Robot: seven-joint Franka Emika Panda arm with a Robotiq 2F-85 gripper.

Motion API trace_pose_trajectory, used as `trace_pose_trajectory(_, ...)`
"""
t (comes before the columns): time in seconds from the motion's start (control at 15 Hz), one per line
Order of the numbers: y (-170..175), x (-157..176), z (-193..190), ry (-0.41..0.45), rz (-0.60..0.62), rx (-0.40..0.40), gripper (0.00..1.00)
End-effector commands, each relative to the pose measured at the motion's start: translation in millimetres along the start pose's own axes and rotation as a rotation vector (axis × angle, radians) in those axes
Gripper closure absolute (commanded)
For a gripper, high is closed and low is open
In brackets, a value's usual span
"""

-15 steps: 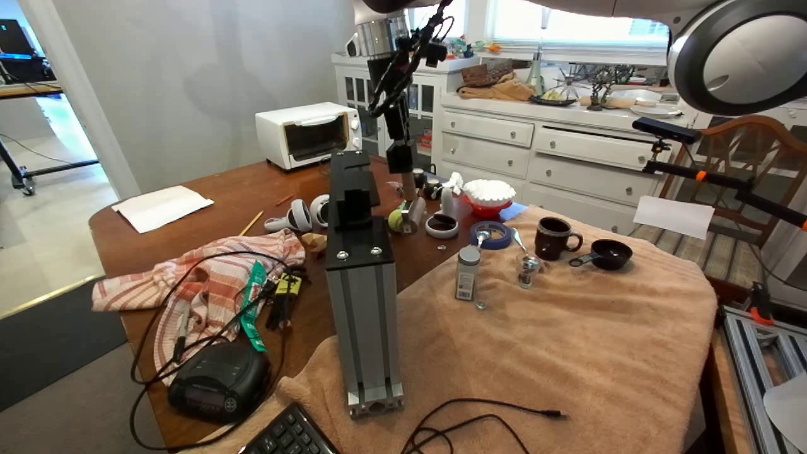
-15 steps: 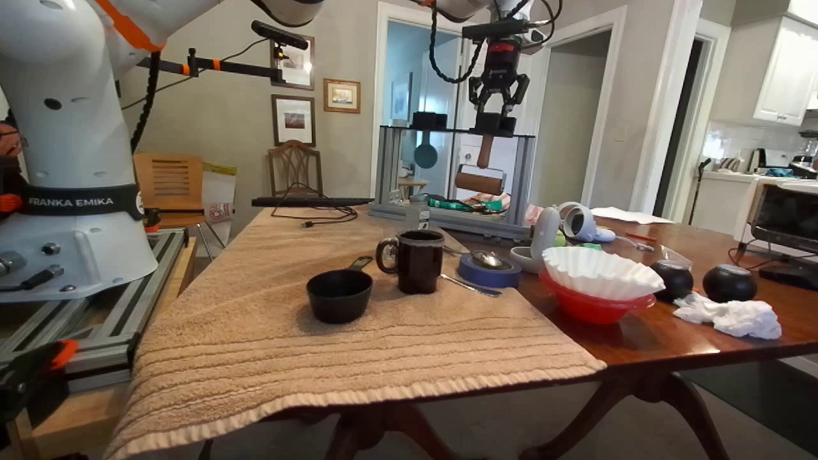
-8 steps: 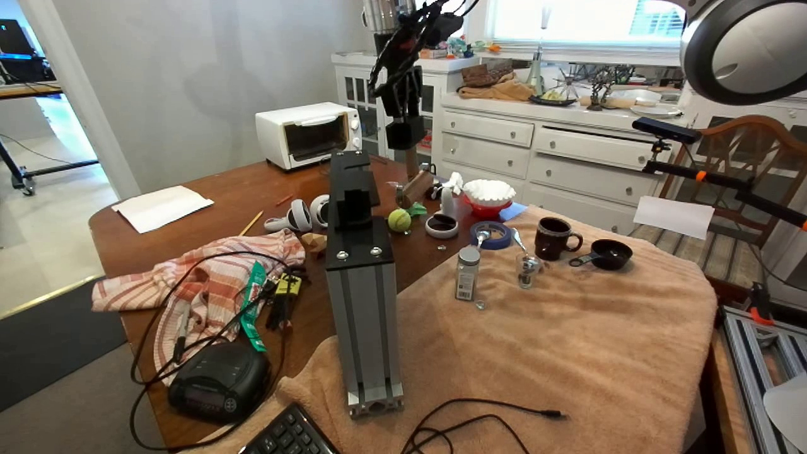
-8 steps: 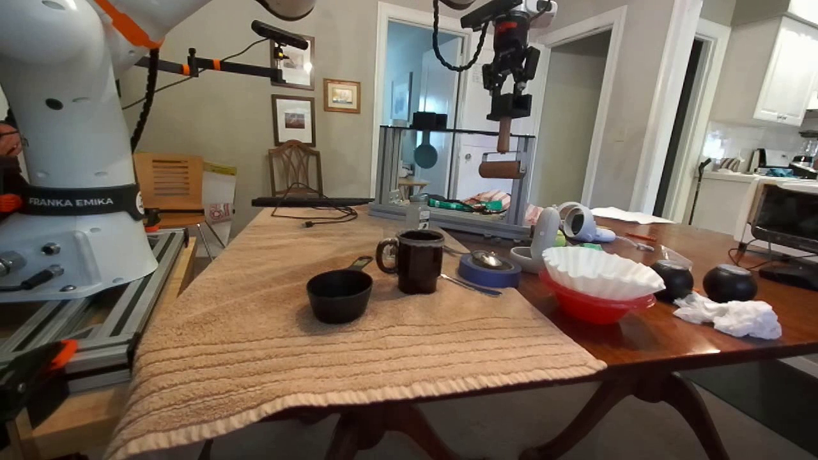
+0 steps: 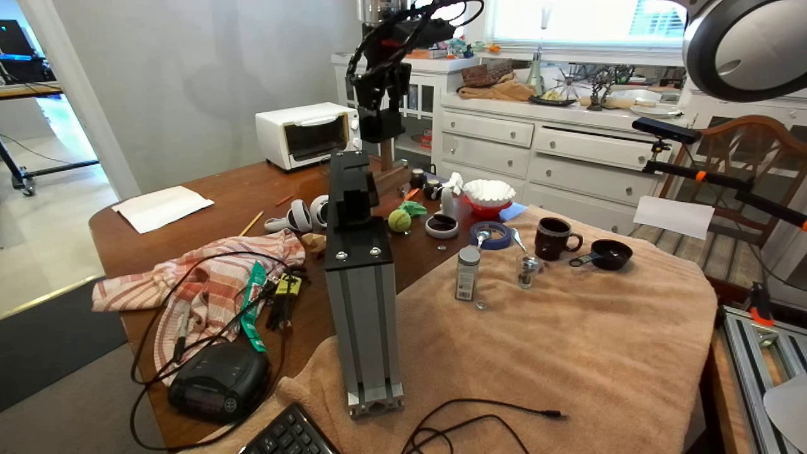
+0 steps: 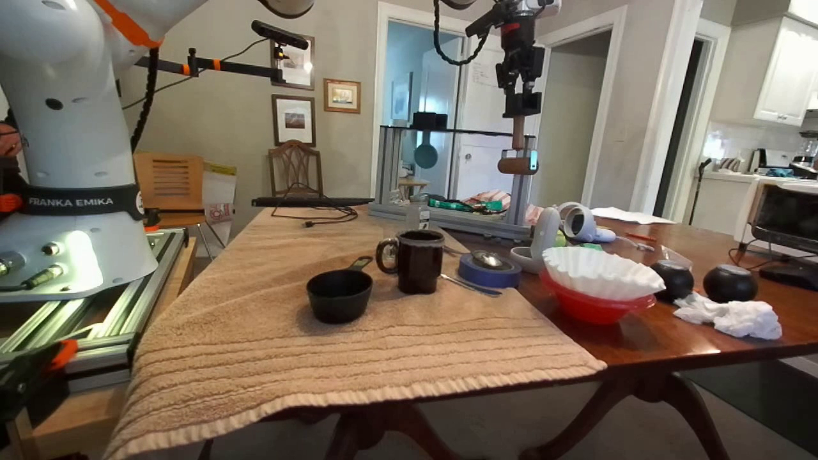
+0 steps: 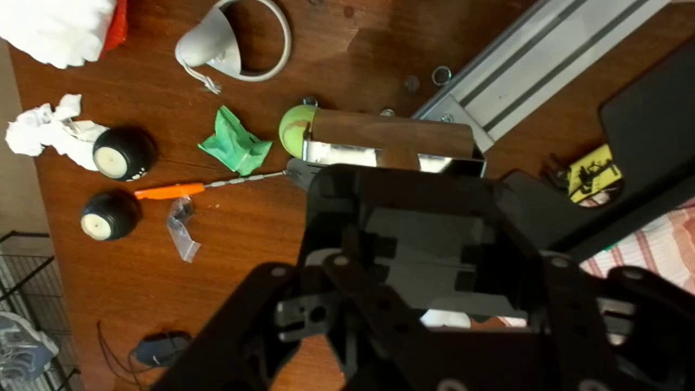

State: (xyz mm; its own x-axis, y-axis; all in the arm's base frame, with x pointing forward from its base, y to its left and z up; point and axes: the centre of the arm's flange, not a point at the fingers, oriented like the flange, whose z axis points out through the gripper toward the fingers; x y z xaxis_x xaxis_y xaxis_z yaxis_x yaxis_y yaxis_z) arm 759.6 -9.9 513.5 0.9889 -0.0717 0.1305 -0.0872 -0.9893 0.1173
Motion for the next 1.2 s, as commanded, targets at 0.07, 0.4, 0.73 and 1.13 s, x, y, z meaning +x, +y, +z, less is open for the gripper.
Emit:
trace_pose_trajectory(0.07, -4.9, -0.8, -5.8, 0.009, -0.001, 0.011, 0.66)
trace_pose_trajectory(0.4, -0.1, -2.2, 38.1, -0.146, -0.133, -0.037, 0.66)
trace_pose_trajectory(0.73, 8.3, -3.2, 80.3, -0.163, -0.320, 0.030, 0.66)
trace_pose_trajectory(1.13, 27.2, -1.5, 107.4, -0.097, -0.563, 0.133, 0.66)
